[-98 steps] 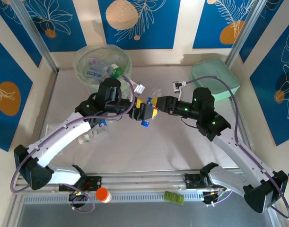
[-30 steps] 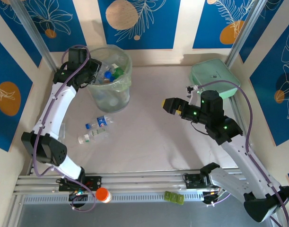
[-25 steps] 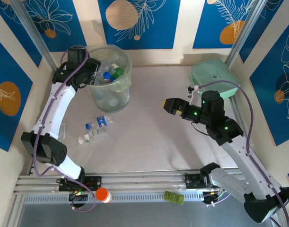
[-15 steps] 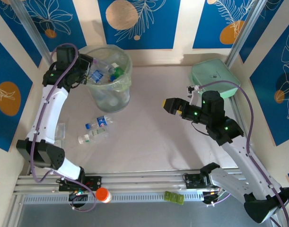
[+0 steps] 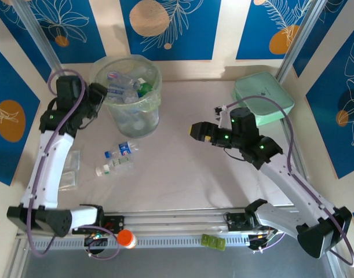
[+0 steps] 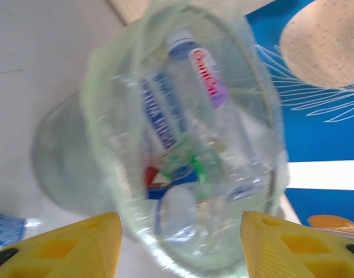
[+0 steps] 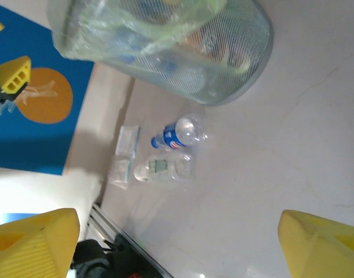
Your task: Put the plastic bottles in the bin
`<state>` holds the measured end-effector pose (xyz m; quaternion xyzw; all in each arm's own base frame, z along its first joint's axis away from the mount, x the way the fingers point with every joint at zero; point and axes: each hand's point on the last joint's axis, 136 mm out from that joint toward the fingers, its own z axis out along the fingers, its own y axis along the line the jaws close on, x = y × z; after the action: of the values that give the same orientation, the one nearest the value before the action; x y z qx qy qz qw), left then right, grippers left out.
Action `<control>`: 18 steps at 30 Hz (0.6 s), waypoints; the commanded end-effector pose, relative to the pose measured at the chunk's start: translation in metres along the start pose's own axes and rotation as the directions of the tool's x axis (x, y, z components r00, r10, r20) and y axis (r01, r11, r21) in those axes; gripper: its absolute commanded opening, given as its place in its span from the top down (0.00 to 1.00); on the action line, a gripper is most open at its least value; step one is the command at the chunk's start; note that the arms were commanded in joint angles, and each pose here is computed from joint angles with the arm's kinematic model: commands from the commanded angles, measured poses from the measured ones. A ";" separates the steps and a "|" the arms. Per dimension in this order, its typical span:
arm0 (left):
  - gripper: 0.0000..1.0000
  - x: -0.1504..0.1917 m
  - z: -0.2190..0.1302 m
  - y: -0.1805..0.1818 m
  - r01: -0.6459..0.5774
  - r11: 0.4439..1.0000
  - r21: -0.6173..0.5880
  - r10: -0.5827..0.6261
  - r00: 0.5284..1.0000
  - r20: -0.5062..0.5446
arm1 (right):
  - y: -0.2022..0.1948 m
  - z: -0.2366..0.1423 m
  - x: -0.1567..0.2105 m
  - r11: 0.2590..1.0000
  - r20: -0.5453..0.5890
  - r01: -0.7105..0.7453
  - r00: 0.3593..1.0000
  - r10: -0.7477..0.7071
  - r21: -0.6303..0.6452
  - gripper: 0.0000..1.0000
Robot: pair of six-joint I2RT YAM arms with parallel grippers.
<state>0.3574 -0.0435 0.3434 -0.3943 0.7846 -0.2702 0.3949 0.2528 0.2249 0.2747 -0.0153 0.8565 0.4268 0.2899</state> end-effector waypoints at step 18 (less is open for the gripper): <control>0.16 0.118 0.003 0.220 0.285 0.781 -0.555 -0.363 0.931 -0.034 | -0.040 0.041 0.016 0.968 -0.100 -0.033 0.993 0.059 0.249 0.14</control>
<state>0.2363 -0.0165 0.1451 -0.5578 0.7971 -0.1229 0.1961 0.2653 0.2348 0.2131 0.0010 0.9147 0.3321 0.2303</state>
